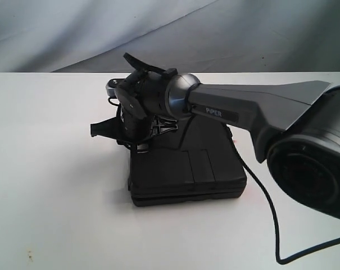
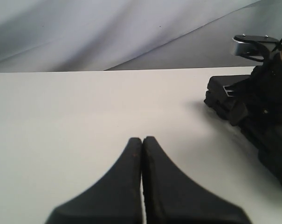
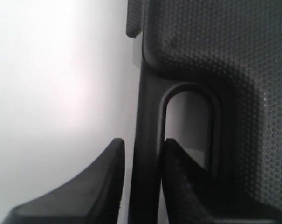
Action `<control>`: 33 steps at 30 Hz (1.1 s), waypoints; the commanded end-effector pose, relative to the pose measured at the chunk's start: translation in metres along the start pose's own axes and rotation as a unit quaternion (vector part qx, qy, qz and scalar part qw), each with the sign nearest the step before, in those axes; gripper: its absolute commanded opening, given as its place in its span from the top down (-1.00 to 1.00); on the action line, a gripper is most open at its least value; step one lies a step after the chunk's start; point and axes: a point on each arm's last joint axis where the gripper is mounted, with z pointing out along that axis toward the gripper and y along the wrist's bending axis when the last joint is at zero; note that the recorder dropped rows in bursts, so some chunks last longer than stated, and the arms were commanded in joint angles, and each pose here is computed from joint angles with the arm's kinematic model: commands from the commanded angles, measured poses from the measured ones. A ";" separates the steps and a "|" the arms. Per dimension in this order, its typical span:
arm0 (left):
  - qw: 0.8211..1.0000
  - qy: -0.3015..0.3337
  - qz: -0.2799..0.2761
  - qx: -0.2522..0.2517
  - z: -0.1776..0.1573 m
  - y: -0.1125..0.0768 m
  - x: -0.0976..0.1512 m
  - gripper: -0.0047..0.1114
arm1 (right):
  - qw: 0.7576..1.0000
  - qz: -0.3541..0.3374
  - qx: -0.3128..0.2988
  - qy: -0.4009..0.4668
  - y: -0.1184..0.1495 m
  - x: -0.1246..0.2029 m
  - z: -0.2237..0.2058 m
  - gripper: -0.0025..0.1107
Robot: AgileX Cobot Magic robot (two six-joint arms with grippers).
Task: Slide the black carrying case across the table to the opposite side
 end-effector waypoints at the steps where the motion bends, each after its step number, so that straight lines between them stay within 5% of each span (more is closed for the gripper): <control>1: 1.000 0.000 -0.004 0.000 0.000 0.000 0.001 0.92 | 1.000 -0.007 -0.012 -0.028 0.005 -0.011 -0.018 0.49; 12: 1.000 0.000 -0.004 0.000 0.000 0.000 0.001 0.92 | 1.000 -0.012 -0.006 -0.014 0.009 -0.005 -0.018 0.48; 19: 1.000 0.000 -0.004 0.000 0.000 0.000 0.001 0.92 | 1.000 -0.019 0.001 0.002 0.008 -0.002 -0.017 0.23; 28: 1.000 0.000 -0.004 0.000 0.000 0.000 0.001 0.92 | 0.999 -0.029 0.006 -0.018 0.006 -0.010 -0.033 0.23; 33: 1.000 0.000 -0.004 0.000 0.000 0.000 0.001 0.92 | 0.991 -0.097 0.053 -0.078 0.006 -0.022 -0.069 0.38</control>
